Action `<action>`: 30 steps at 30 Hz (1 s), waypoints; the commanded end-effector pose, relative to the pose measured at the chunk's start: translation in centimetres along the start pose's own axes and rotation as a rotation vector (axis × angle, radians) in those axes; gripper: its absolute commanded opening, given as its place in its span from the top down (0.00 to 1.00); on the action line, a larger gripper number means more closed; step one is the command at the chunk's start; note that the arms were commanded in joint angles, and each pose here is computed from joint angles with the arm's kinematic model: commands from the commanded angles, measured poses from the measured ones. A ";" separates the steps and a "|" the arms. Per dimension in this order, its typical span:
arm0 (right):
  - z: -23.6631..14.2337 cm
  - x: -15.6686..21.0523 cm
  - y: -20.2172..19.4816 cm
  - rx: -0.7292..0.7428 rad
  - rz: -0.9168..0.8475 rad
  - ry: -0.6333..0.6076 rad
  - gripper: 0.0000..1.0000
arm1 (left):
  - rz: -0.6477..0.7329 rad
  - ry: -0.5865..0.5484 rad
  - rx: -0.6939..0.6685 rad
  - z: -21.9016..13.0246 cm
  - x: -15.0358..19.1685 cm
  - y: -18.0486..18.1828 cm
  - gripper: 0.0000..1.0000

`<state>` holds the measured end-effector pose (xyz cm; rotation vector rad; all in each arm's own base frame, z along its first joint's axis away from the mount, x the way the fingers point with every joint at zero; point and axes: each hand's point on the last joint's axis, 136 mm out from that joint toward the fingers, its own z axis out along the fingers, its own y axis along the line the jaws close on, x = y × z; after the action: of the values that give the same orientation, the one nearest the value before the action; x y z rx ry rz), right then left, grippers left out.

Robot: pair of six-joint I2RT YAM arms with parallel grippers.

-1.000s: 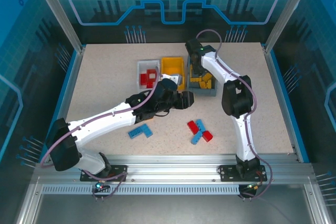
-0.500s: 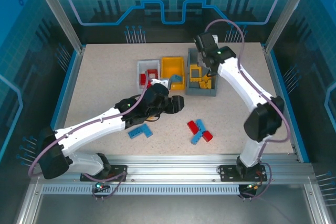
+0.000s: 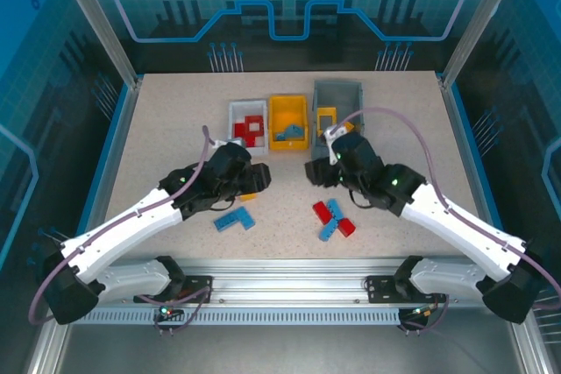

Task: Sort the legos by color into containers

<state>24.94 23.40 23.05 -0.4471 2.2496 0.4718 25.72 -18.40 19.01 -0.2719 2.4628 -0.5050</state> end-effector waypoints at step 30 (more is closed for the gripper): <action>1.5 4.8 11.9 -0.336 -0.077 0.025 0.27 | -0.196 0.251 -0.356 12.7 2.7 13.8 0.39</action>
<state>17.17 33.10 19.88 -0.7383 2.1995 0.7899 30.17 -11.12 3.29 -0.6362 2.7741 -0.2217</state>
